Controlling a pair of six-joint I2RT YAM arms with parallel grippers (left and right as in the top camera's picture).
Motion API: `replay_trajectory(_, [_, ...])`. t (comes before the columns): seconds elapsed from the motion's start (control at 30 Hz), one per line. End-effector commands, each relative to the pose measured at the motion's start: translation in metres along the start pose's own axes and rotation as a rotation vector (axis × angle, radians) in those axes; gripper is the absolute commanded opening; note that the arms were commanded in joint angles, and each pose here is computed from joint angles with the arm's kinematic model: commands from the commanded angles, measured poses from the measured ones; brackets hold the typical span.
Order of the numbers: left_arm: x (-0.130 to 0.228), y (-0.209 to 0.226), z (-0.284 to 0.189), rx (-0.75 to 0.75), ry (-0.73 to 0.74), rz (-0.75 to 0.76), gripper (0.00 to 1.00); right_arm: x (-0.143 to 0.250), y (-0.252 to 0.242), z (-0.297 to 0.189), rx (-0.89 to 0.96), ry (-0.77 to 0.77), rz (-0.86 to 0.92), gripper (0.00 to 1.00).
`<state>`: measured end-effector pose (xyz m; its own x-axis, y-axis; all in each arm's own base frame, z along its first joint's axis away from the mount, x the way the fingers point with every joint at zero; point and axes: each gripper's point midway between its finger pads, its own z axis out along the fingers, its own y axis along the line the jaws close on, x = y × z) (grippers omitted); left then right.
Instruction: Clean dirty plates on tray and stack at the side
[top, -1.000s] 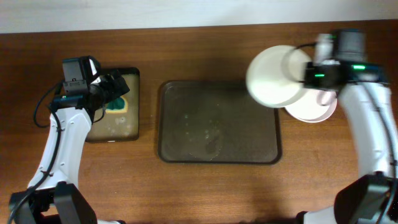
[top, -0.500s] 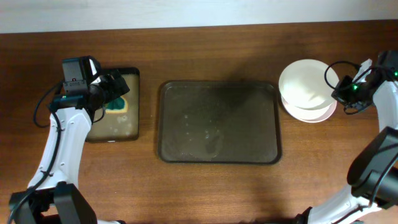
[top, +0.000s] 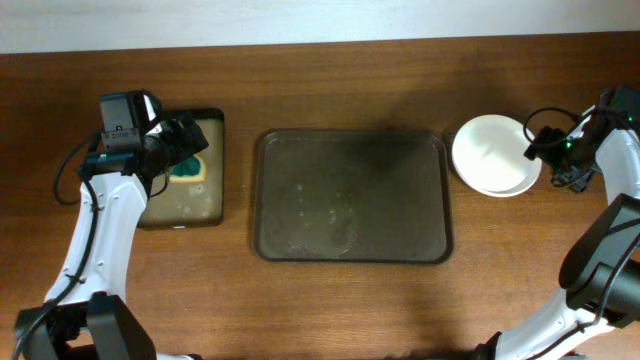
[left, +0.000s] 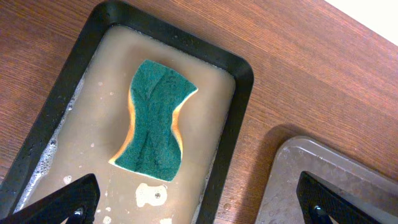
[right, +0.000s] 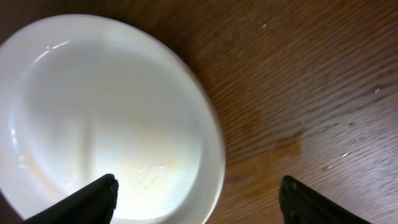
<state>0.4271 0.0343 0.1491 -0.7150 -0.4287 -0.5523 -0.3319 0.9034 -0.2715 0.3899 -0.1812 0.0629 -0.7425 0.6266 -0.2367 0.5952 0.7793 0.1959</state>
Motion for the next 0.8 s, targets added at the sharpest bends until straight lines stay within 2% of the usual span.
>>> replay_trajectory(0.0, [-0.003, -0.001, -0.002, 0.010, -0.006, 0.017, 0.99, 0.001, 0.023, -0.022, -0.128, -0.013, -0.003, 0.90])
replay_trajectory(0.1, [-0.003, -0.001, -0.002, 0.010, -0.006, 0.017, 0.99, 0.004, 0.041, -0.055, -0.215, -0.043, -0.017, 0.97])
replay_trajectory(0.23, [-0.003, -0.001, -0.002, 0.010, -0.006, 0.017, 0.99, 0.018, 0.041, -0.107, -0.190, -0.087, -0.026, 0.99])
replay_trajectory(0.43, [-0.003, -0.001, -0.002, 0.010, -0.006, 0.016, 0.99, 0.075, 0.036, -0.176, -0.158, -0.076, -0.051, 1.00])
replay_trajectory(0.6, [-0.003, -0.001, -0.002, 0.010, -0.006, 0.016, 0.99, 0.137, 0.039, -0.200, -0.179, -0.075, -0.108, 0.99])
replay_trajectory(0.77, [-0.003, -0.001, -0.002, 0.010, -0.006, 0.017, 0.99, 0.193, 0.043, -0.199, -0.234, -0.007, -0.133, 0.98])
